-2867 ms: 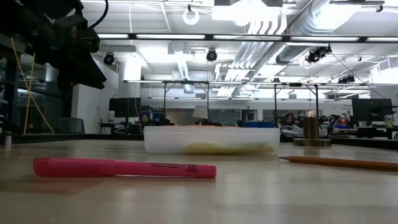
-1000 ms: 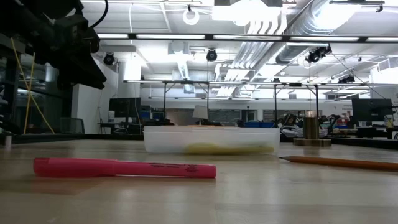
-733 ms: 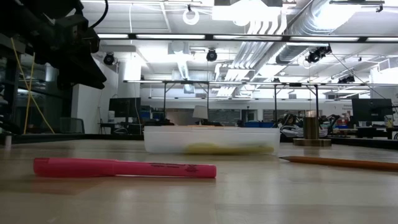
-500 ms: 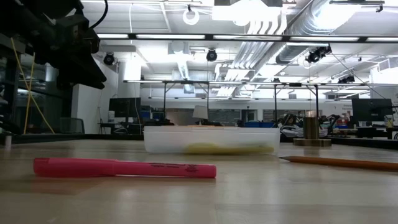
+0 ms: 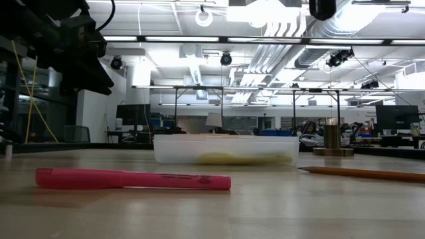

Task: Pick & place school supplies into a supply box
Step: Put the black pen into the orange supply box

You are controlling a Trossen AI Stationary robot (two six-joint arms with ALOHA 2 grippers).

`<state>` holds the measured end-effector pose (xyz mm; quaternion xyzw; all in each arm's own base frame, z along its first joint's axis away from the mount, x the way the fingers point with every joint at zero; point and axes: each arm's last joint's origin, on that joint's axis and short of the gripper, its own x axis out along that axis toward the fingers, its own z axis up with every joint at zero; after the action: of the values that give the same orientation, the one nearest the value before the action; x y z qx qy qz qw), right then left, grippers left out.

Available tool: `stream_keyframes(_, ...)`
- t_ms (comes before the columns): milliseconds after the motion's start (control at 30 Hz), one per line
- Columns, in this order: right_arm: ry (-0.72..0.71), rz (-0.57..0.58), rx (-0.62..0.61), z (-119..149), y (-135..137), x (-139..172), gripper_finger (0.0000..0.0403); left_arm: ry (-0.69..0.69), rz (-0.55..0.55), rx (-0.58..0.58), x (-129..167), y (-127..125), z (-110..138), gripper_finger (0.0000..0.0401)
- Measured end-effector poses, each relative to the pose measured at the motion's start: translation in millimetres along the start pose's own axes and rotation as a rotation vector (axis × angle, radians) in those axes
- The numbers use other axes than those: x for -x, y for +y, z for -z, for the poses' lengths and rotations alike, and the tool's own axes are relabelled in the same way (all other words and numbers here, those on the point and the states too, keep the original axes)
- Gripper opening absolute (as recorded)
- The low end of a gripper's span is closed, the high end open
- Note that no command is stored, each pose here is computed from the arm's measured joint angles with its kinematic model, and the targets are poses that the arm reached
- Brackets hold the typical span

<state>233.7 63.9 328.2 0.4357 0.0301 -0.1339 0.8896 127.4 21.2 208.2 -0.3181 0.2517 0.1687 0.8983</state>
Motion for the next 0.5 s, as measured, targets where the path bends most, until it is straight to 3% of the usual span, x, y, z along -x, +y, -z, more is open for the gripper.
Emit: stream_keyframes(500,0.101,0.255,-0.09,26,-26,-14,0.0009,0.0,-0.001,-0.004,0,0,0,0.014)
